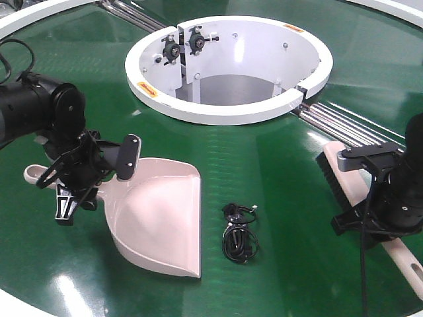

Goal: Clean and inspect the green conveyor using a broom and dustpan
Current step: 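Sweep the black cable into the dustpan with the right-held brush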

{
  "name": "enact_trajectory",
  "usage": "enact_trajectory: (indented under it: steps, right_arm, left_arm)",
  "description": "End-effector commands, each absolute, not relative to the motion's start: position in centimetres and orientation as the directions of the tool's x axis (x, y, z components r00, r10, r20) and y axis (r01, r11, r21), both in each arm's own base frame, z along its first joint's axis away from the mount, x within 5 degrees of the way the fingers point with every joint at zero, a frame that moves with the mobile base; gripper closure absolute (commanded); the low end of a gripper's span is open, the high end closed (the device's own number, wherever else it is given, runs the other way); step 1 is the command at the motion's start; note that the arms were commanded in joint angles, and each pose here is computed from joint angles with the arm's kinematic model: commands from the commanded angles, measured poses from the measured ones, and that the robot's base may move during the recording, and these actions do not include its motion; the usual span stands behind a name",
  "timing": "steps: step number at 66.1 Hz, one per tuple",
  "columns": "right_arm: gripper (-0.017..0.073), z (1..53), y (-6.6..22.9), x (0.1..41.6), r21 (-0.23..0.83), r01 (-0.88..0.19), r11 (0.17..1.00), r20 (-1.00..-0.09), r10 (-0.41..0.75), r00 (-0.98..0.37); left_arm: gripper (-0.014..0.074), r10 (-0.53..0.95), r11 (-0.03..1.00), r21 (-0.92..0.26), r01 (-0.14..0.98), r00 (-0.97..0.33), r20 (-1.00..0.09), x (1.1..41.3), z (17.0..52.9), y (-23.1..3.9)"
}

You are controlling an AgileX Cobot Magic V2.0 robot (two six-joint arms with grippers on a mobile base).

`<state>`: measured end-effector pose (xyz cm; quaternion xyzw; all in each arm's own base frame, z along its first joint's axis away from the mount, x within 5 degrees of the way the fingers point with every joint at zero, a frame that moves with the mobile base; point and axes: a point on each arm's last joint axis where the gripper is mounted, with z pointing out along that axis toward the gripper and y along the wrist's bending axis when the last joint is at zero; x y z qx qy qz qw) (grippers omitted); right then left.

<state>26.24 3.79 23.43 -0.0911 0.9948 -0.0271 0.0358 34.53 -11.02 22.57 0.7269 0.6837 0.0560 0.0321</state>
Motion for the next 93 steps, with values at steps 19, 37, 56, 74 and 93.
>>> enact_trajectory:
  steps: [19, 37, 56, 74, 93]
  right_arm:
    - [0.0565, 23.3, 9.1, 24.8, -0.043, -0.232, 0.972, 0.055, -0.230, -0.972]
    - [0.0564, 21.6, 12.8, 26.4, 0.061, -0.217, 0.974, 0.174, -0.225, -0.959]
    - [0.0564, 19.1, 19.0, 27.9, 0.214, -0.271, 0.938, 0.256, -0.322, -0.911]
    - [0.0564, 18.7, 27.0, 29.0, 0.401, -0.379, 0.834, 0.183, -0.478, -0.859]
    - [0.0564, 21.5, 30.6, 30.5, 0.455, -0.461, 0.761, 0.027, -0.530, -0.848]
  left_arm:
    - [0.0600, 0.997, -0.071, 0.170, 0.983, 0.069, 0.017, 34.1, 25.0, -11.3]
    - [0.0600, 0.997, -0.071, 0.170, 0.983, 0.069, 0.017, 34.1, 25.0, -11.3]
    - [0.0600, 0.997, -0.071, 0.170, 0.983, 0.069, 0.017, 34.1, 25.0, -11.3]
    - [0.0600, 0.997, -0.071, 0.170, 0.983, 0.069, 0.017, 34.1, 25.0, -11.3]
    - [0.0600, 0.997, -0.071, 0.170, 0.983, 0.069, 0.017, 34.1, 25.0, -11.3]
